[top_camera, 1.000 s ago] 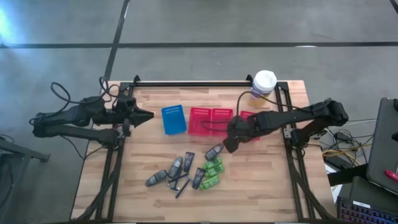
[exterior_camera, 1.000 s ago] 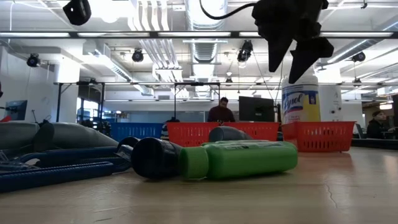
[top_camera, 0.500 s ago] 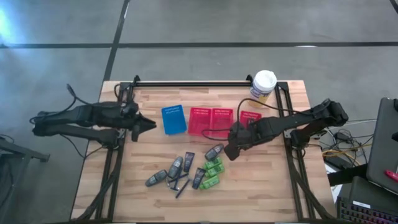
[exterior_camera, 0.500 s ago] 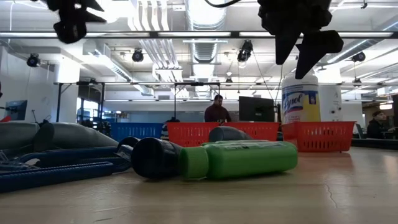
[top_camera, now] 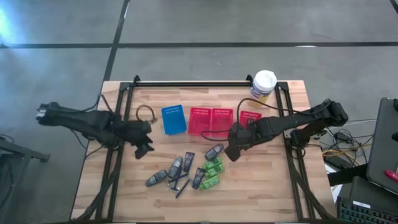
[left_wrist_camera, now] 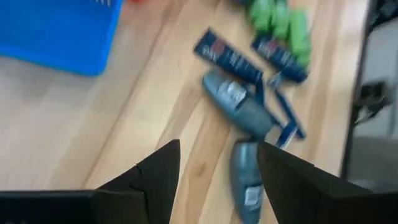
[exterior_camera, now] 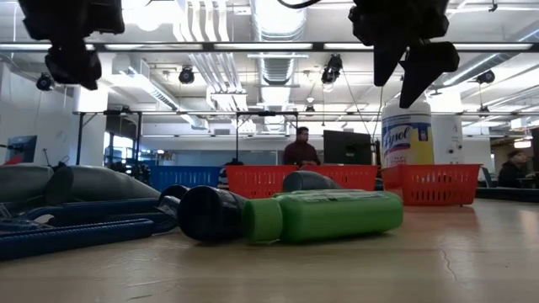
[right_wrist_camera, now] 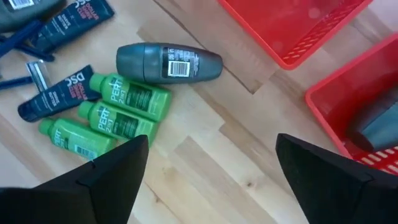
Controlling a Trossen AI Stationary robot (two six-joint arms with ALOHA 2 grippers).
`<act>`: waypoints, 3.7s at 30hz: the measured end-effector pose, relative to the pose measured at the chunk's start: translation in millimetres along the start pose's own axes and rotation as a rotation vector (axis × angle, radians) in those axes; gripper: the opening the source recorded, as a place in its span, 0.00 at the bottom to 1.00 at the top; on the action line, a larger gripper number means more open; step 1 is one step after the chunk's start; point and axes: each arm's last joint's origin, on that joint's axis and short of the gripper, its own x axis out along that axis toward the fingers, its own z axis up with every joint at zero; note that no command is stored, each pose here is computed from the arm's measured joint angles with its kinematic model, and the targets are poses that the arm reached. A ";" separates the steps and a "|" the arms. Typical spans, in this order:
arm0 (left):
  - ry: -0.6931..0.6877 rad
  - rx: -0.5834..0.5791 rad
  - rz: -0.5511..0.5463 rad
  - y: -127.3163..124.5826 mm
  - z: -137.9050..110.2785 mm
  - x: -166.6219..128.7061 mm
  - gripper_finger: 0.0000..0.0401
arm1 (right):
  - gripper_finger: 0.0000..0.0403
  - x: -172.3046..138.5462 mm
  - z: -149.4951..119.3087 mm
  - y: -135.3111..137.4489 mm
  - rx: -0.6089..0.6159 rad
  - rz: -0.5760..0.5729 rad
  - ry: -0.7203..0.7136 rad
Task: Pick & Place Travel size toiletries
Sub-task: Put the deodorant into the right red bin
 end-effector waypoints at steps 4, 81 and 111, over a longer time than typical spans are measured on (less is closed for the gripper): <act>0.090 0.126 0.010 -20.9 -15.1 14.0 0.54 | 0.87 -0.1 -1.9 -2.0 -0.044 -0.020 0.019; -0.123 0.146 0.321 -73.4 -81.1 63.3 0.49 | 0.90 -7.8 13.4 26.9 -0.064 0.348 -0.111; -0.451 0.541 0.267 -68.4 77.2 74.2 0.49 | 0.90 -6.6 85.7 17.4 0.319 0.676 -0.184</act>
